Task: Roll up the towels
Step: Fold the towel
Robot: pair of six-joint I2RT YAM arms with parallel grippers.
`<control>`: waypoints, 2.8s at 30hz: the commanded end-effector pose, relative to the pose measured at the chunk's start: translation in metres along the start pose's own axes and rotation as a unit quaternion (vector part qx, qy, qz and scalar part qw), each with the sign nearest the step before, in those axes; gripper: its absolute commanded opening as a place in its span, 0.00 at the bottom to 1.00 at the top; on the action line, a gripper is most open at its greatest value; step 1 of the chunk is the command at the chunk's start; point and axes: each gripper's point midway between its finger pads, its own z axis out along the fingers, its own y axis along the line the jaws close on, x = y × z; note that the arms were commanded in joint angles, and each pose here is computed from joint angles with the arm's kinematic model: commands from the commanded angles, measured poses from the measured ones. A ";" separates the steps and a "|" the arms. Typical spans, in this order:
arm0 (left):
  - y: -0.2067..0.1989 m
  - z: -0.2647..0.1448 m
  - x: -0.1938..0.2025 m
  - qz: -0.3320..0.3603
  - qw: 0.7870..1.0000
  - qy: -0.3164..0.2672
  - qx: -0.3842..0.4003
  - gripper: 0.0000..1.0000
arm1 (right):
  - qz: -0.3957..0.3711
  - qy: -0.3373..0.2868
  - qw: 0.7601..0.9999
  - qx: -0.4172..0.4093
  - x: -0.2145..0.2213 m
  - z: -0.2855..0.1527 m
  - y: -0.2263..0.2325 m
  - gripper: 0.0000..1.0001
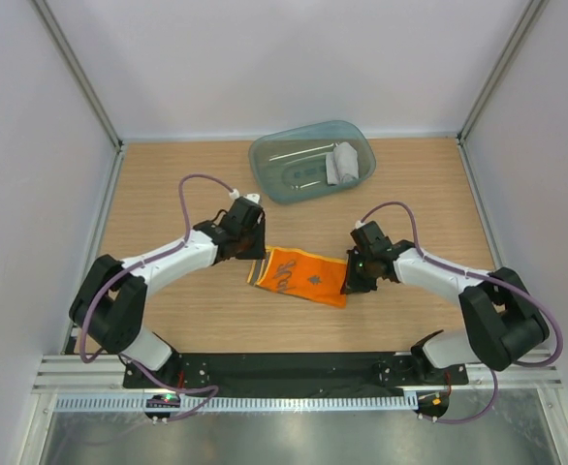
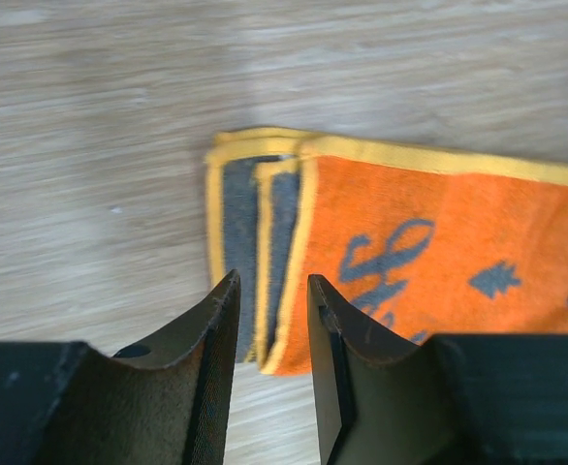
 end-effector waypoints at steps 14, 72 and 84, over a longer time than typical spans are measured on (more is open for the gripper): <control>-0.043 0.048 0.015 0.028 0.998 0.022 0.055 0.37 | -0.015 0.000 1.000 0.007 0.000 0.004 0.000 0.05; -0.023 0.016 0.050 0.032 0.999 0.025 -0.023 0.25 | 0.067 -0.082 0.993 -0.048 -0.092 0.007 0.003 0.01; 0.001 0.035 0.073 0.034 0.996 0.054 -0.056 0.23 | 0.076 -0.045 0.996 -0.019 -0.066 0.035 -0.025 0.01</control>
